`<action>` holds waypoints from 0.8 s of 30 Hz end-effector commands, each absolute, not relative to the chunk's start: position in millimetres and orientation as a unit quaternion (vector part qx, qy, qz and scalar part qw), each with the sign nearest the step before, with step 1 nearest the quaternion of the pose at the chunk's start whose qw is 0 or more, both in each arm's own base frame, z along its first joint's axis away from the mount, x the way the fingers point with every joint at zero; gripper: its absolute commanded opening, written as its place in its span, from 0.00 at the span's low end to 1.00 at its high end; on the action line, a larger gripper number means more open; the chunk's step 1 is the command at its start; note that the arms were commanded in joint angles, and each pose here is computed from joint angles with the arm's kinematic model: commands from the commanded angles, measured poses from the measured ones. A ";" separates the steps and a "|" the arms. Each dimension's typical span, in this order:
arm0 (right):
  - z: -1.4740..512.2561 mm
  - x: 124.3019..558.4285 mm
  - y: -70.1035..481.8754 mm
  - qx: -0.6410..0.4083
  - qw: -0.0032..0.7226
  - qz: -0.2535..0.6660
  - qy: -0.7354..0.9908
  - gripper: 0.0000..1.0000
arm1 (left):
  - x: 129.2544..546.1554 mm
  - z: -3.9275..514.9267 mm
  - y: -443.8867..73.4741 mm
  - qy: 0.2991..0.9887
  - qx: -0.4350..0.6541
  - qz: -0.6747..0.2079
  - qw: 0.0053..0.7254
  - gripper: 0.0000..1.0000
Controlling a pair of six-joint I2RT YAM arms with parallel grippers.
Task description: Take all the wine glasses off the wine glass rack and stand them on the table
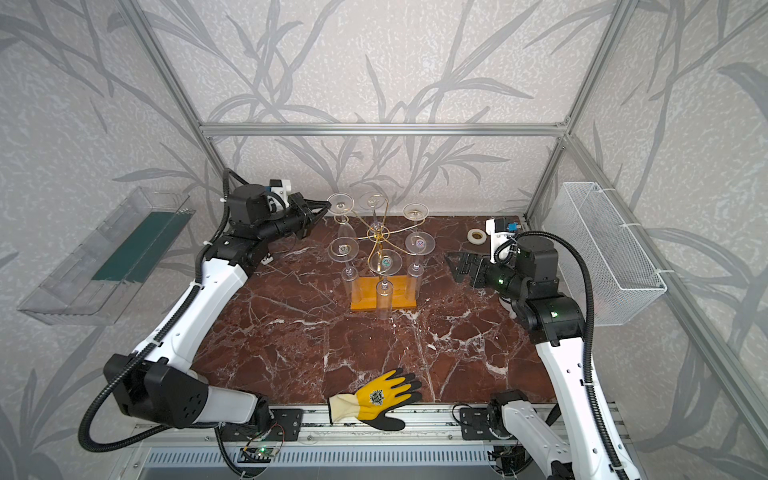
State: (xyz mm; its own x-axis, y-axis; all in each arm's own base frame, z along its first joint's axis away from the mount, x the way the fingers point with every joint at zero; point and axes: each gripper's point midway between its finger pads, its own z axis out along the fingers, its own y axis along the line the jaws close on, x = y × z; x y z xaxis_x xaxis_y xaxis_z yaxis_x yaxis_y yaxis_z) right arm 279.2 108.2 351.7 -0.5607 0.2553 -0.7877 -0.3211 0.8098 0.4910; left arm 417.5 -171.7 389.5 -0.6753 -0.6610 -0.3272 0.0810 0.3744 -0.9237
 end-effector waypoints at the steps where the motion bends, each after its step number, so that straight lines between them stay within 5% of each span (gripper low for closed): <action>1: 363.7 272.4 109.9 -0.025 0.477 0.315 0.820 0.99 | 413.7 408.6 -178.7 0.747 -0.164 -0.528 0.368 0.00; 24: 362.2 271.0 107.8 -0.020 0.476 0.311 0.823 0.99 | 374.9 390.9 -194.0 0.758 -0.151 -0.529 0.350 0.00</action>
State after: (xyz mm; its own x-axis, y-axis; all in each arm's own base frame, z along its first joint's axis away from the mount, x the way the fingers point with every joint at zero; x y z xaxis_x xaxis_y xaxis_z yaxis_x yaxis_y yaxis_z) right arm 277.3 107.8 351.3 -0.5648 0.2595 -0.7834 -0.3156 0.8092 0.4956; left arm 387.6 -197.4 372.5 -0.7352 -0.5882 -0.3369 0.0919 0.4058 -0.9093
